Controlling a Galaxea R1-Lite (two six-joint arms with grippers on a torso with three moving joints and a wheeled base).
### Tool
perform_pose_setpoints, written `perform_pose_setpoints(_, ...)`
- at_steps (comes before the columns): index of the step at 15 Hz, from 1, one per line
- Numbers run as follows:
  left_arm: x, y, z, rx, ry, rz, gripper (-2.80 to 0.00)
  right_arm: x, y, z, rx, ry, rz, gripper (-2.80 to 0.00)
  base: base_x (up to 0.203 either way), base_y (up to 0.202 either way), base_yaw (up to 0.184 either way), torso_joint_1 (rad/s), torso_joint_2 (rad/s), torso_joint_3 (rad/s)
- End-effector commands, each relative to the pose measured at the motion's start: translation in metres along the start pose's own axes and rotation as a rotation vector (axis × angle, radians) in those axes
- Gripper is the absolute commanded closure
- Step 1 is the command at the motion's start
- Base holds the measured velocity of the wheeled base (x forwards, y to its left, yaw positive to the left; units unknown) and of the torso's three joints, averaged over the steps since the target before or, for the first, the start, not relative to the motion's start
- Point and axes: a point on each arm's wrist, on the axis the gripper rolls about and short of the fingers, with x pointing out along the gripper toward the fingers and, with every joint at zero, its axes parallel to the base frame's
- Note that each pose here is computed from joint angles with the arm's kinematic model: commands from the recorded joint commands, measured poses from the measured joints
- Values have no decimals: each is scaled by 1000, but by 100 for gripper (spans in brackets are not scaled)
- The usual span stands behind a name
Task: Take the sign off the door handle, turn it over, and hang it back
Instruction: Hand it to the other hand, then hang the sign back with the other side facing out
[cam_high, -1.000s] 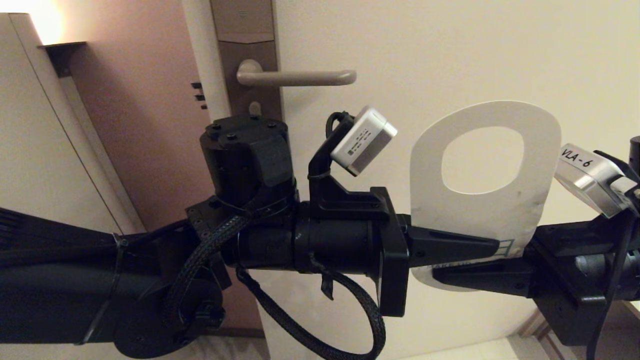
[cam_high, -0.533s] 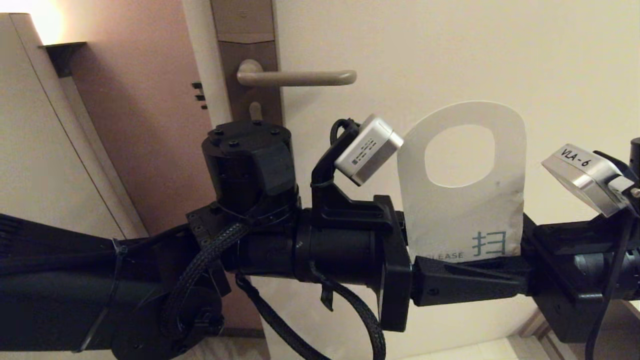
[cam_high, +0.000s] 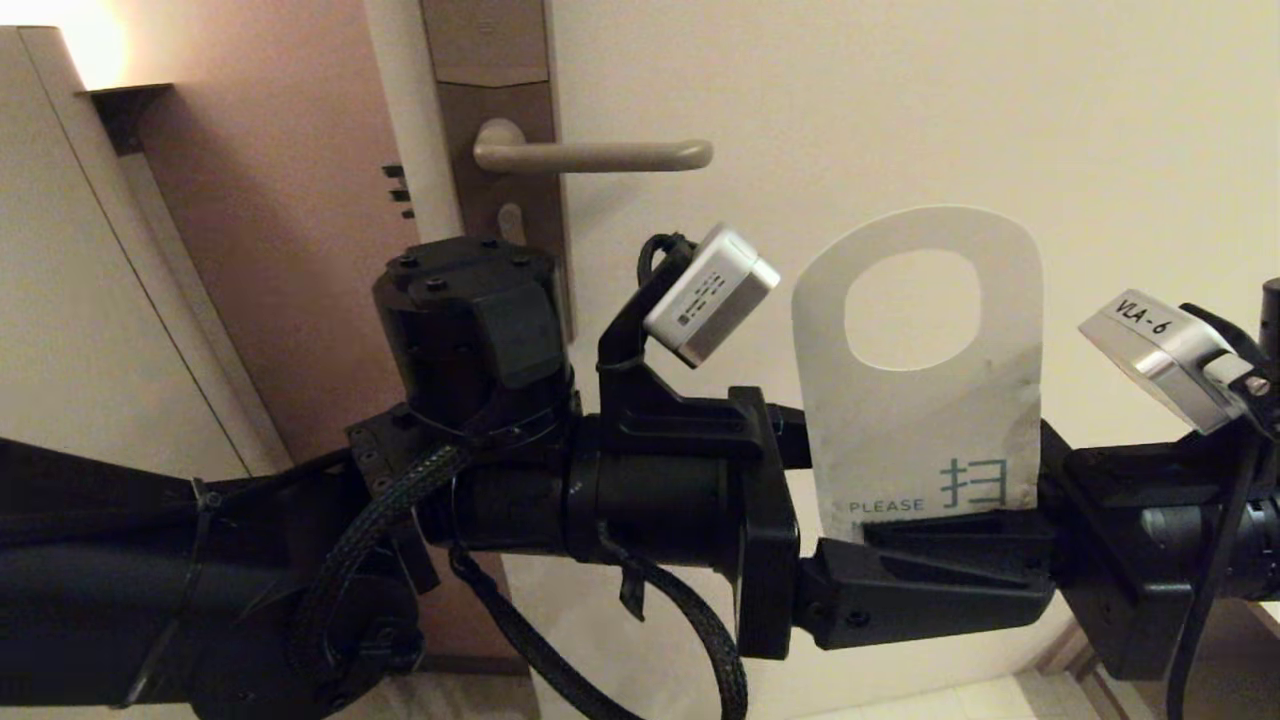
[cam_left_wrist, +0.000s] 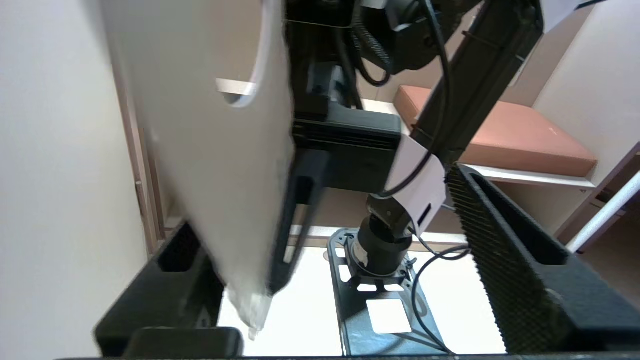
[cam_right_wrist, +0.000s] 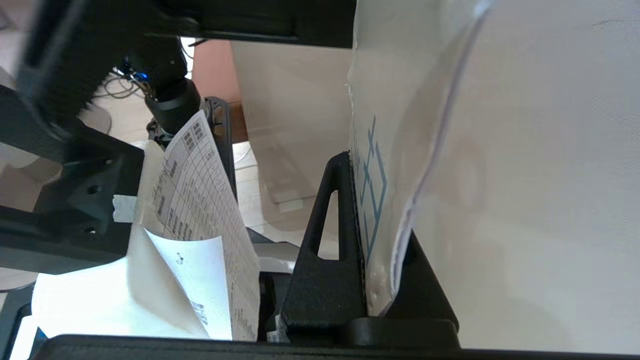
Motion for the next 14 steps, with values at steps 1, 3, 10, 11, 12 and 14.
perform_pose_setpoints(1, -6, -6, 4, 10, -8, -3, -280, -1, 1, 1, -6, -4, 2, 0, 0, 0, 0, 0, 0, 0)
perform_pose_setpoints(3, -12, -12, 4, 11, -9, 1, -280, -2, 3, -3, -1, 2, 1, 0, 0, 0, 0, 0, 0, 0)
perform_pose_setpoints(10, -44, -30, 4, 14, -13, 40, -280, -13, 16, -10, -6, 8, -68, 0, 0, 0, 0, 0, 0, 0)
perform_pose_setpoints(11, -49, -32, 3, 17, -12, 50, -280, -15, 18, -11, -8, 5, -74, 0, 0, 0, 0, 0, 0, 0)
perform_pose_setpoints(12, -53, -35, 3, 17, -12, 56, -280, -18, 19, -12, -8, 3, -83, 0, 0, 0, 0, 0, 0, 0)
perform_pose_setpoints(14, -62, -40, 0, 14, -10, 68, -280, -23, 22, -13, -12, -3, -96, 0, 0, 0, 0, 0, 0, 0)
